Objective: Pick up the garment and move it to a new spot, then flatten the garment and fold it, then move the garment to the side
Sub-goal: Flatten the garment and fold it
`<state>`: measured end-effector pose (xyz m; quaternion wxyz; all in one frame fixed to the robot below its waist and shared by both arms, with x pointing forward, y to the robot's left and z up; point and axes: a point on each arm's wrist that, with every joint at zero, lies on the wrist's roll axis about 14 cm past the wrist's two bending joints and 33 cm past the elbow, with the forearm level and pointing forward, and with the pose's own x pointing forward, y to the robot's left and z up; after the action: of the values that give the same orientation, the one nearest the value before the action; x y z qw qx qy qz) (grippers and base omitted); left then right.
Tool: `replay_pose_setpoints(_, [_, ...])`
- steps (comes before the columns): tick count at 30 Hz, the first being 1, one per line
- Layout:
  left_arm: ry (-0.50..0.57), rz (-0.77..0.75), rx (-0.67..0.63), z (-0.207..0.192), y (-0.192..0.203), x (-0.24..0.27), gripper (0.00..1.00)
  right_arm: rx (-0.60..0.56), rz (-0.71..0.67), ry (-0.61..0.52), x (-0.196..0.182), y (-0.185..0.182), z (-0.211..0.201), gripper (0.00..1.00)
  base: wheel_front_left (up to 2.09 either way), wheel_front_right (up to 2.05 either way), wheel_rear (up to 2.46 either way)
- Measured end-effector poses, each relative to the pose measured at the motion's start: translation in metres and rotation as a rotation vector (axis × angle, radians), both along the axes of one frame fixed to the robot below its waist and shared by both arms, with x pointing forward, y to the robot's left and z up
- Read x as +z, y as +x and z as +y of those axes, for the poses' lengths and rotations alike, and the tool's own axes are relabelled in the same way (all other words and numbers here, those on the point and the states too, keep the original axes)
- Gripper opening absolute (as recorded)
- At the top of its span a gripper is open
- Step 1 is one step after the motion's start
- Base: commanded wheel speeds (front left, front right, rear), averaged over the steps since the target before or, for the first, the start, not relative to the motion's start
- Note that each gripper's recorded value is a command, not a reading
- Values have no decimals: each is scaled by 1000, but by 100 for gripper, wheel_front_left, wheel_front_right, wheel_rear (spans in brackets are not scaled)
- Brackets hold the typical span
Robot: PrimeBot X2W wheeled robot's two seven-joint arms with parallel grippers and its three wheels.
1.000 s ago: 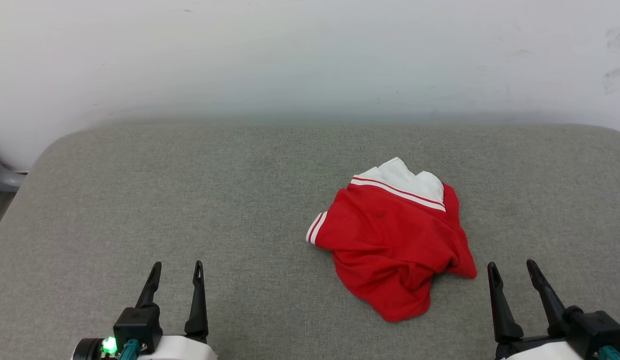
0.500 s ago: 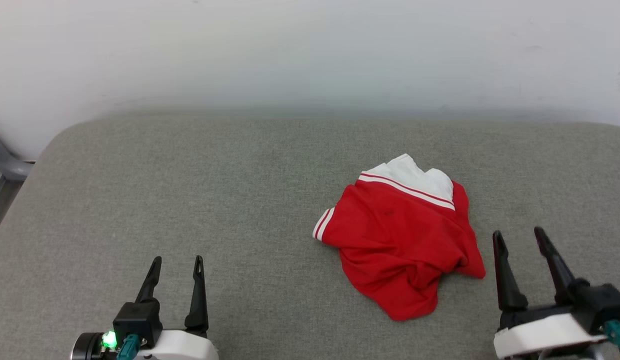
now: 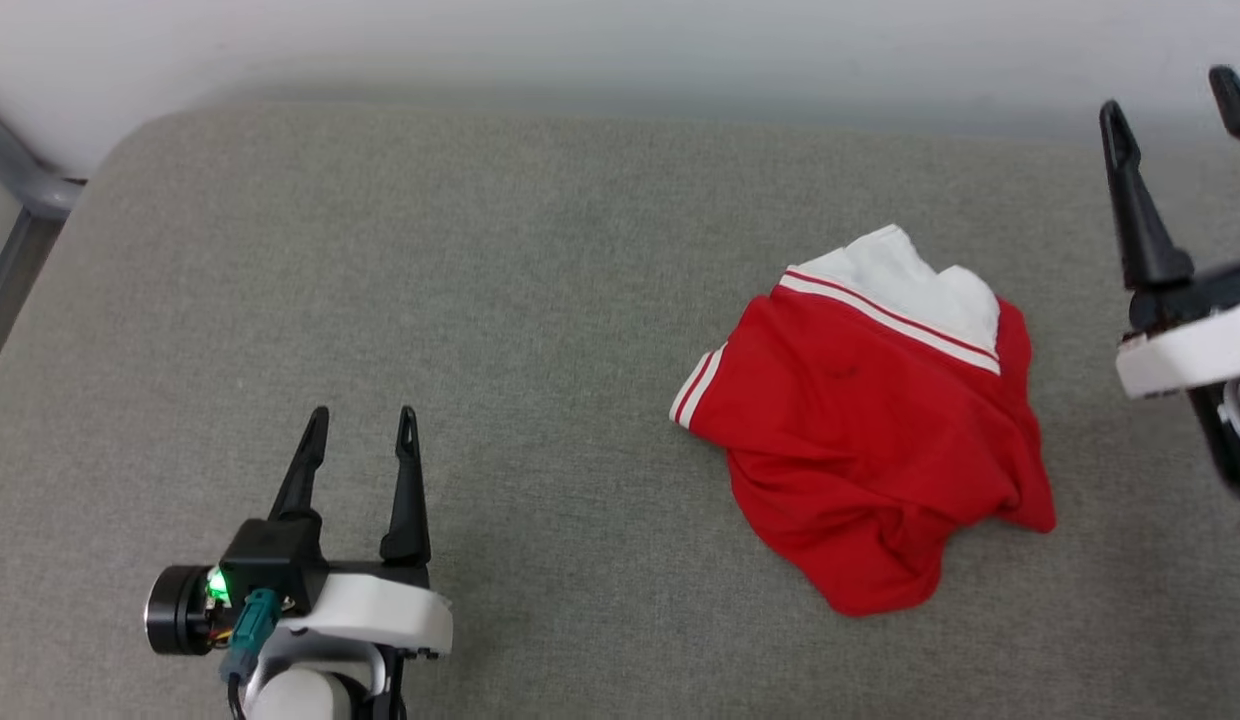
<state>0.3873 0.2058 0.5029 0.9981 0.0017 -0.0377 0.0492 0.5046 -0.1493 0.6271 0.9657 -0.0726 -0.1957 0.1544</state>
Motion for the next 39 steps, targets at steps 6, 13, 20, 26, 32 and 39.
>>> replay_pose_setpoints(6, [-14, 14, 22, 4, 18, -8, 100, 88, 244, -124, -33, 64, 21, 100, 0, 0, 0])
replay_pose_setpoints(13, [-24, 29, 48, 7, 32, -16, 100, 175, 742, -344, -125, 89, 41, 100, 0, 0, 0])
replay_pose_setpoints(20, [-28, 49, 72, 11, 41, -26, 100, 195, 1125, -528, -193, 86, 43, 100, 0, 0, 0])
replay_pose_setpoints(26, [-27, 82, 97, 16, 45, -38, 100, 208, 1258, -660, -245, 83, 48, 100, 0, 0, 0])
replay_pose_setpoints(32, [-27, 110, 122, 20, 43, -47, 100, 211, 1361, -660, -276, 79, 47, 100, 0, 0, 0])
replay_pose_setpoints(39, [-30, 104, 123, 20, 43, -45, 100, 203, 1366, -635, -274, 77, 44, 0, 0, 0, 0])
